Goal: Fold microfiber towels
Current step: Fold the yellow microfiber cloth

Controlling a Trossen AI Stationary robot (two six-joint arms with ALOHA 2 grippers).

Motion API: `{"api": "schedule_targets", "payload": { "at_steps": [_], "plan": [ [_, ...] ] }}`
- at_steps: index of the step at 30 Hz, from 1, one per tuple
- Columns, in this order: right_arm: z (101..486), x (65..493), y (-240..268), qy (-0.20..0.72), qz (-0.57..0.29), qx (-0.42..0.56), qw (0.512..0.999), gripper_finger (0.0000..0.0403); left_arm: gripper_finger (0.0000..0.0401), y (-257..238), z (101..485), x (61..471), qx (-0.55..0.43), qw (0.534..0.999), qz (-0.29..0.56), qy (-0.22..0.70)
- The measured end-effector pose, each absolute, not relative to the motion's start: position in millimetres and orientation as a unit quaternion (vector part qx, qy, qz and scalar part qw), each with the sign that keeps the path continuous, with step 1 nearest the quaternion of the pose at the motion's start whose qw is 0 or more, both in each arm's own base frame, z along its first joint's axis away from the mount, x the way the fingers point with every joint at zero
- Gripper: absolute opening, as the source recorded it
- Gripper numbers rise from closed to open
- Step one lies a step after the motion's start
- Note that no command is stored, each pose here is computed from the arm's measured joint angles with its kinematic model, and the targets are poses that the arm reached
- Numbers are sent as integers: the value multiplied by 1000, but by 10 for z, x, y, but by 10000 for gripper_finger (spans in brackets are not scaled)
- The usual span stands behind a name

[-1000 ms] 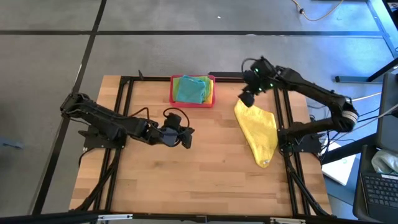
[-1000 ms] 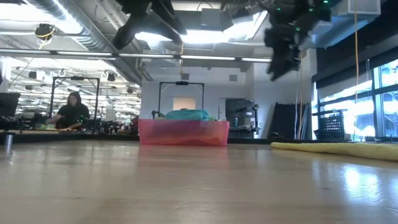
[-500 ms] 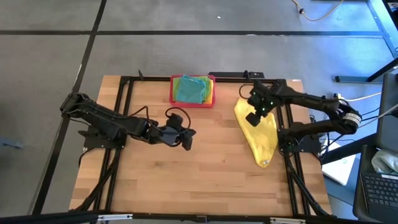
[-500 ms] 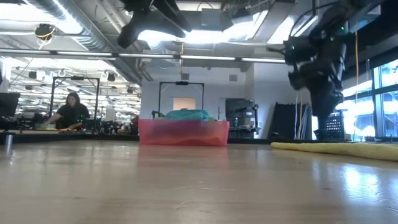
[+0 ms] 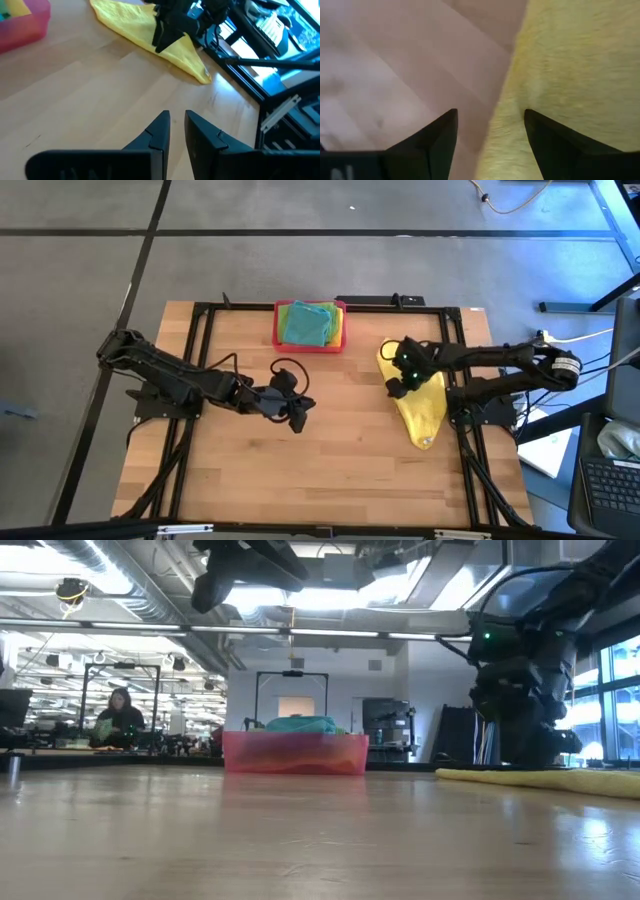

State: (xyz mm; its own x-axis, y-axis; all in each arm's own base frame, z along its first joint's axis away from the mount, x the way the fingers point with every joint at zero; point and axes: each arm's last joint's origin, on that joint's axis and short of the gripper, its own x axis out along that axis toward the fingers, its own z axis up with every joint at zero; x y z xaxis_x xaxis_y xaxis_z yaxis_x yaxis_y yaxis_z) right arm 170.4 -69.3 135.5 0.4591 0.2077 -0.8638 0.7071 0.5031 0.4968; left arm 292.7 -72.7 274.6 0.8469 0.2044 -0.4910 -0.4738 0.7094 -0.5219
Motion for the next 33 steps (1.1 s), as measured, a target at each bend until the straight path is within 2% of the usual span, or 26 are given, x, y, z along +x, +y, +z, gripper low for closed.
{"api": "schedule_targets", "payload": {
  "at_steps": [10, 20, 28, 31, 33],
  "plan": [
    [1269, 1890, -364, 411, -166, 541, 715, 232, 49, -758, 2741, 2927, -320, 908, 136, 235],
    [1385, 2158, -28, 286, -182, 576, 744, 232, 49, -801, 2735, 2913, -286, 918, 103, 255],
    [1494, 2314, 129, 320, -131, 520, 781, 232, 49, -913, 2729, 2875, -266, 923, 82, 265],
    [1617, 2356, 77, 344, -141, 484, 792, 226, 49, -953, 2729, 2861, -264, 924, 76, 267],
    [1663, 2345, 25, 392, -167, 453, 783, 216, 49, -973, 2728, 2854, -262, 924, 73, 269]
  ]
}}
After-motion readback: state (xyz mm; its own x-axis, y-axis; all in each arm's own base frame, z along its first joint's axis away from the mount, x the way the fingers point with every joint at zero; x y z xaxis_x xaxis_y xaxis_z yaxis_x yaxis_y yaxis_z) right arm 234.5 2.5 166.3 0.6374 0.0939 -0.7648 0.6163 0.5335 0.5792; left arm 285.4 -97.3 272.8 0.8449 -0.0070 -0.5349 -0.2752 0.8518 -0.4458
